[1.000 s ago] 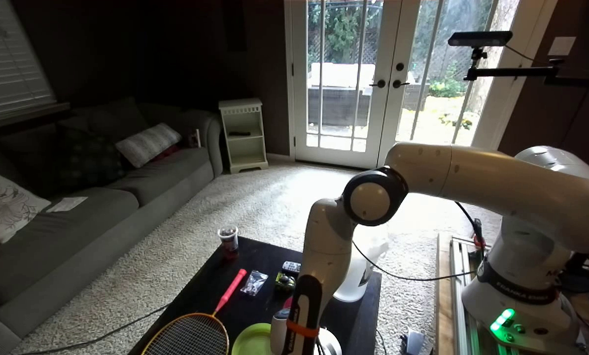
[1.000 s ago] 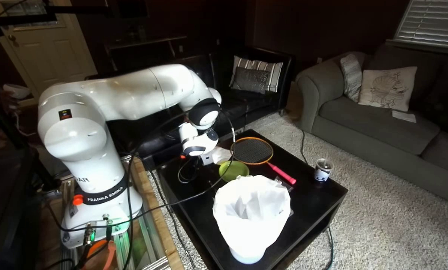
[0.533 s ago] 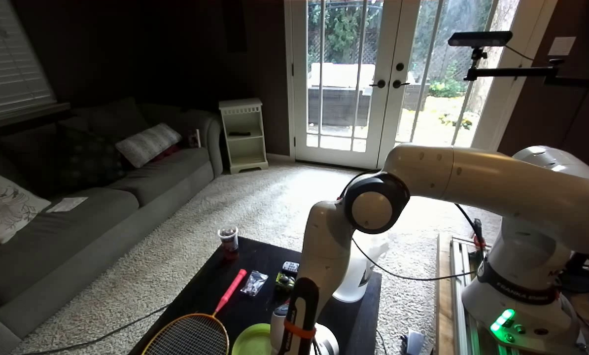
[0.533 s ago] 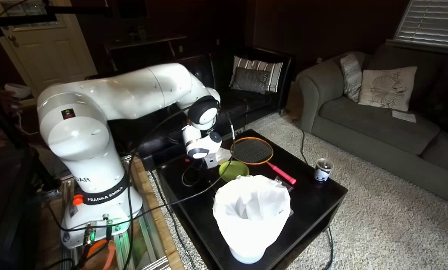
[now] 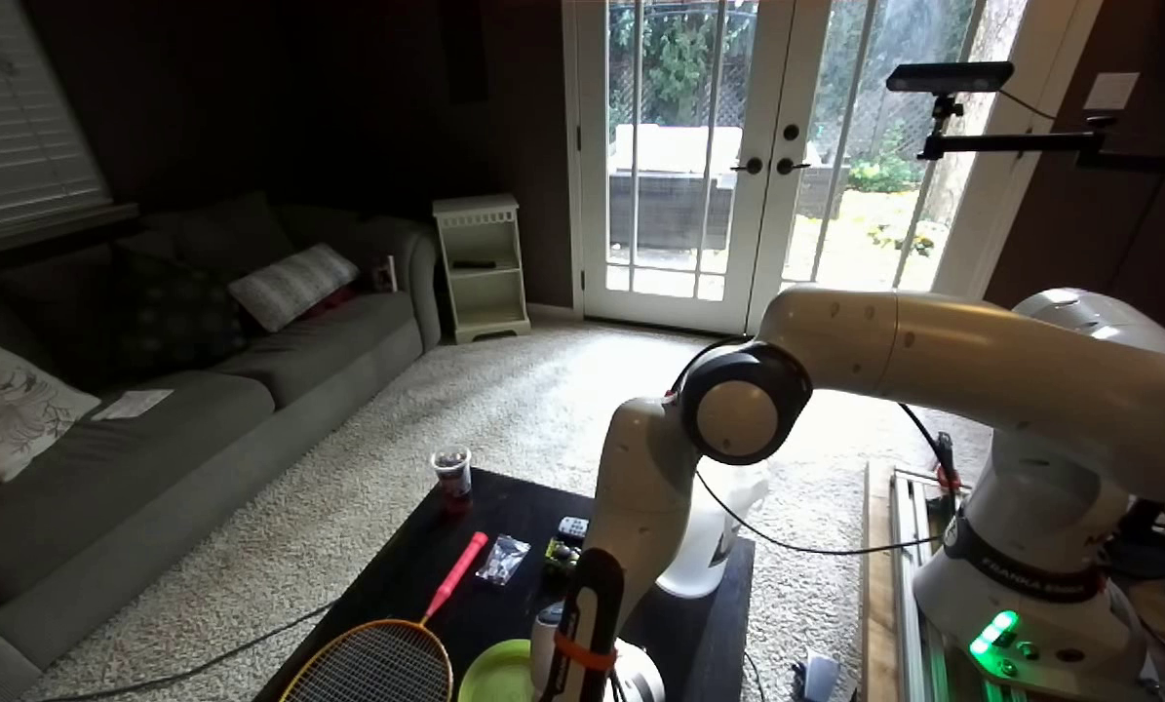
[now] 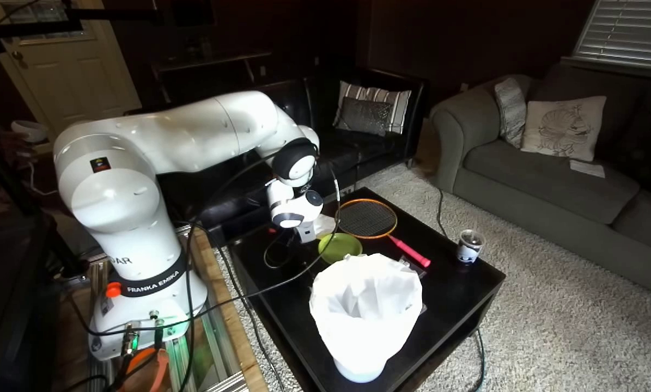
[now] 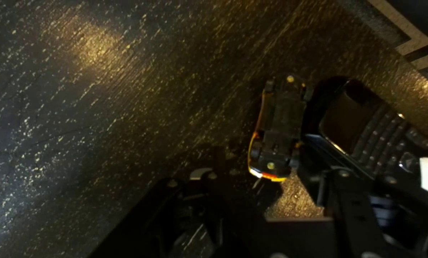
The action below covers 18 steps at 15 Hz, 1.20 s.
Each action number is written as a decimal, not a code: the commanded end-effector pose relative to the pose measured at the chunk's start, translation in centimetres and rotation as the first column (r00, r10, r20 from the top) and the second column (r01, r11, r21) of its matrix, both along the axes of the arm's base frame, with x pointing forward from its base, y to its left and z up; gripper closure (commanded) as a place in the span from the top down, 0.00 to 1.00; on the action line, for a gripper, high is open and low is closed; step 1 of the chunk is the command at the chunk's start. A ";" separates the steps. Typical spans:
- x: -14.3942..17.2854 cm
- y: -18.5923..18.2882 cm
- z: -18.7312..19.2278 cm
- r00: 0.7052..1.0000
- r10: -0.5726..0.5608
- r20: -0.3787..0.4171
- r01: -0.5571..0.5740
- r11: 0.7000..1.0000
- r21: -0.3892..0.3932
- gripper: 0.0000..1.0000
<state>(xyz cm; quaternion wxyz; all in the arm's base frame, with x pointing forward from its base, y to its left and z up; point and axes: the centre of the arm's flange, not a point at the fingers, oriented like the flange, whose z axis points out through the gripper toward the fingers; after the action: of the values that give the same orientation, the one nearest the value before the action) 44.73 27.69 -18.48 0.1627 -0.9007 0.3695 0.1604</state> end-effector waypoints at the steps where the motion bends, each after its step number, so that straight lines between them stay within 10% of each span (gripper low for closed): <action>1: 0.9 1.5 -4.8 1.000 0.000 -0.017 0.000 1.000 0.030 0.29; 8: 0.6 1.0 -4.3 1.000 -0.013 -0.016 0.014 0.999 0.034 0.11; 18: -3.4 2.2 0.9 0.944 0.162 0.288 -0.107 0.974 -0.198 0.11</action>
<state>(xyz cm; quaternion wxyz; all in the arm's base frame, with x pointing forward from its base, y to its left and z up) 43.38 29.65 -17.55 0.1513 -0.9338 0.3192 0.0571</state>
